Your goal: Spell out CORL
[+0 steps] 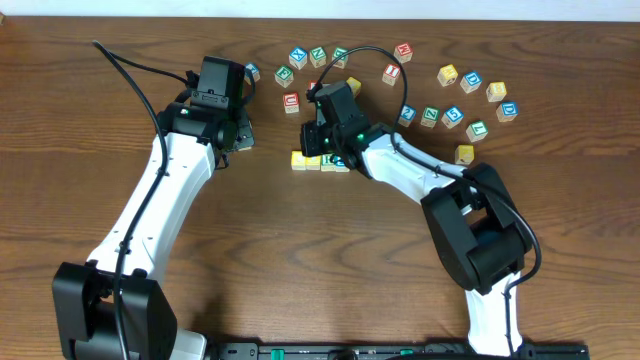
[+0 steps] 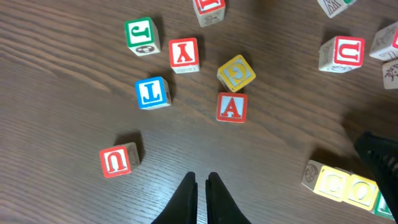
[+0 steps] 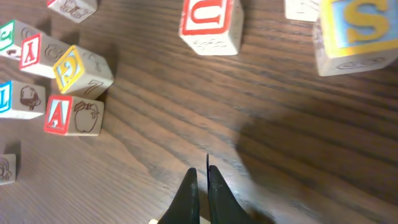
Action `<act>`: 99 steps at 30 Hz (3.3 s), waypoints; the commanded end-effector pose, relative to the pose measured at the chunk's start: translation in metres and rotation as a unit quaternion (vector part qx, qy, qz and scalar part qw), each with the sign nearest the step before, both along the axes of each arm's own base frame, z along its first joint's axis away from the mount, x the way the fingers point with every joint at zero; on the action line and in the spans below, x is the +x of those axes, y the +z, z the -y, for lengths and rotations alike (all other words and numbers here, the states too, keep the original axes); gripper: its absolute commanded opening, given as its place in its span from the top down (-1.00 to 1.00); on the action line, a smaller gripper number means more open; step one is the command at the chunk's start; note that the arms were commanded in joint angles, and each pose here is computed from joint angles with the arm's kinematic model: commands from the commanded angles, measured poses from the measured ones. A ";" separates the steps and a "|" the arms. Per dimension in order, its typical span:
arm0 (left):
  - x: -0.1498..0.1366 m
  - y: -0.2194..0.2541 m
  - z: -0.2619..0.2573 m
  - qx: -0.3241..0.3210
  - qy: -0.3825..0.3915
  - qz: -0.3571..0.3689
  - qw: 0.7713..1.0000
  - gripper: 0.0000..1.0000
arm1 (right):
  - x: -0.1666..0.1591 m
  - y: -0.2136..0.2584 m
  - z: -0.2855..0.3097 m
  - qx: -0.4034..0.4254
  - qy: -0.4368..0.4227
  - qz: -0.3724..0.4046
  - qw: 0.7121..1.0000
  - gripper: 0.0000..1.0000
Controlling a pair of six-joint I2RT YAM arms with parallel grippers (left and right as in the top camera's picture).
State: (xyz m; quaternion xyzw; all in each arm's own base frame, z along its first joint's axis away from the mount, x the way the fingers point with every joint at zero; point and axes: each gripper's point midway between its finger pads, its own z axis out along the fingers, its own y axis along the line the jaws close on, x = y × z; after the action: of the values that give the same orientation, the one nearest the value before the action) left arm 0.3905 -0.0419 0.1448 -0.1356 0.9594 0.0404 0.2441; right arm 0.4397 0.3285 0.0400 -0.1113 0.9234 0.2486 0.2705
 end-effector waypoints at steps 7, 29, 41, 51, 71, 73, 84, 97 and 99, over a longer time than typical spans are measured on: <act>-0.001 -0.001 -0.006 0.012 0.010 -0.002 1.000 0.85 | -0.012 -0.002 -0.015 -0.005 0.036 -0.001 0.999 0.98; -0.005 -0.003 -0.007 0.014 0.010 -0.011 1.000 0.85 | -0.023 -0.009 -0.013 -0.016 0.058 -0.020 0.998 0.98; -0.007 -0.004 -0.007 0.015 0.010 -0.015 1.000 0.85 | -0.025 -0.010 -0.012 -0.018 0.058 -0.025 0.998 0.98; -0.007 -0.009 -0.005 0.004 0.022 -0.019 1.000 0.85 | 0.012 0.037 0.009 0.006 0.023 0.018 1.000 0.94; 0.011 -0.107 0.060 -0.123 -0.087 -0.114 0.982 0.85 | -0.014 -0.003 0.119 -0.042 -0.116 -0.185 0.975 0.98; 0.009 -0.116 0.060 -0.122 -0.086 -0.124 0.981 0.85 | -0.015 -0.004 0.119 -0.043 -0.118 -0.189 0.974 0.98; 0.009 -0.141 0.076 -0.156 -0.120 -0.144 0.970 0.85 | -0.037 -0.021 0.126 -0.072 -0.121 -0.224 0.964 0.98; 0.012 -0.139 0.088 -0.173 -0.166 -0.134 0.962 0.85 | -0.049 -0.032 0.110 -0.074 -0.104 -0.220 0.967 0.98; 0.012 -0.139 0.090 -0.171 -0.175 -0.132 0.961 0.85 | -0.049 -0.032 0.108 -0.073 -0.101 -0.217 0.968 0.97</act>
State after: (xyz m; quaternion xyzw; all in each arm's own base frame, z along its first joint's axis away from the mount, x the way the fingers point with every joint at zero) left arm 0.4059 -0.1277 0.0102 -0.0203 0.9845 -0.1445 0.0969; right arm 0.3932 0.2169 0.0090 0.0206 0.9819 0.1713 0.0785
